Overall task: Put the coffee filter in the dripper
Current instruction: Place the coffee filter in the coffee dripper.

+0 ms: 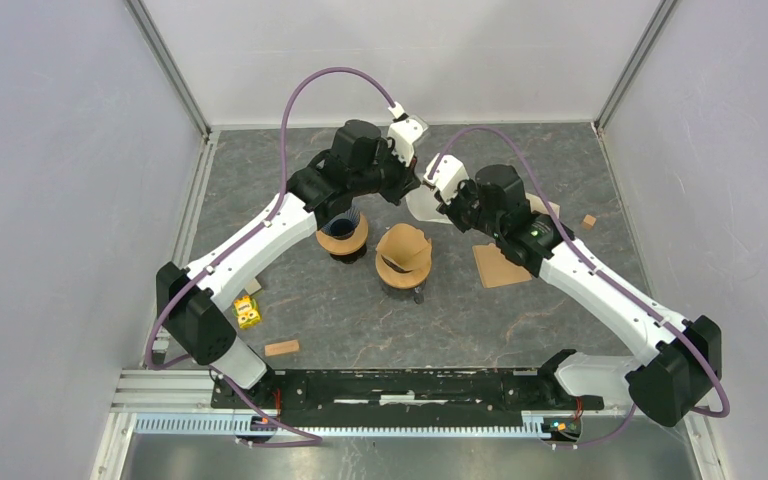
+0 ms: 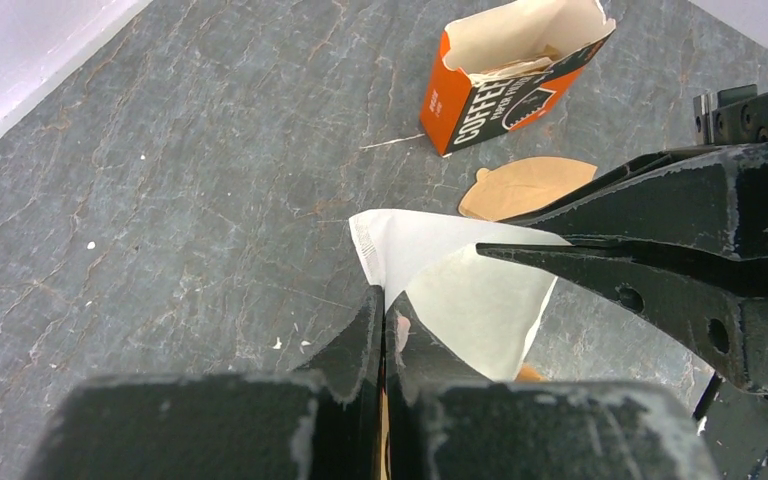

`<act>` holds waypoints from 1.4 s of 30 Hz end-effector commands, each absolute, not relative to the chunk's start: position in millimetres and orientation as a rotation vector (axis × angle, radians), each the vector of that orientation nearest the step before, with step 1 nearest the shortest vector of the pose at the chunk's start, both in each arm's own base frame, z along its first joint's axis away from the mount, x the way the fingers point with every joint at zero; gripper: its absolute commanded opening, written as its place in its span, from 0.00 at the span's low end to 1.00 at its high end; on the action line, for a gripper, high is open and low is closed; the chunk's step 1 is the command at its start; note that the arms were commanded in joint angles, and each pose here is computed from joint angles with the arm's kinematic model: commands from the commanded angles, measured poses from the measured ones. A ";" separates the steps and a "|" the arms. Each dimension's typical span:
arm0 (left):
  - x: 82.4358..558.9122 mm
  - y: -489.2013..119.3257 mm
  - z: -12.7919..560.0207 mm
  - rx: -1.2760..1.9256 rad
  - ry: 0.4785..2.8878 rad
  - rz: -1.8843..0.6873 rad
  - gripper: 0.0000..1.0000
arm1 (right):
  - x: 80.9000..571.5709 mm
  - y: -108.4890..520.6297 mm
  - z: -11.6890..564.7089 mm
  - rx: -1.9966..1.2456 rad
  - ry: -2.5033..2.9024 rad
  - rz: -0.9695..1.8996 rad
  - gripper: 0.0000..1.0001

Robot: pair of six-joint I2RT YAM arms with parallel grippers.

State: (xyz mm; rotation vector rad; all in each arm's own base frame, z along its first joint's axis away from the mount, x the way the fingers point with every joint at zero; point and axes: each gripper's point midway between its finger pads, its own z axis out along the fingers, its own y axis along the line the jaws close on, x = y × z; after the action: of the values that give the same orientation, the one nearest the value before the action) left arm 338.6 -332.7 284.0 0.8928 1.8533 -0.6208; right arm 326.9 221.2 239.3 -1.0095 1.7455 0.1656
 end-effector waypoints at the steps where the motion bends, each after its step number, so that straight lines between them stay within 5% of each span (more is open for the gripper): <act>1: 329.5 -342.2 315.4 0.865 1.775 -0.718 0.02 | 329.9 229.6 276.2 -0.977 1.659 0.194 0.00; 9: 328.0 -337.2 319.5 0.807 1.814 -0.726 0.02 | 328.4 228.7 285.5 -0.954 1.646 0.204 0.12; 22: 345.0 -261.6 331.3 0.521 1.996 -0.622 0.02 | 308.0 240.5 368.3 -1.081 1.416 0.256 0.67; 33: 322.8 -168.5 289.6 0.297 2.210 -0.602 0.02 | 299.9 292.1 370.5 -1.285 1.342 0.437 0.70; 42: 322.8 -148.5 247.3 0.141 2.317 -0.710 0.02 | 282.9 355.6 344.0 -1.445 1.301 0.506 0.72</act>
State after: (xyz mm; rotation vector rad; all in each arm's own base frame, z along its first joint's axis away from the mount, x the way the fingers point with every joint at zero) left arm 328.0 -143.1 256.3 0.2150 2.2809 -0.5873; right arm 296.0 332.6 321.8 -1.4014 1.4012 0.4885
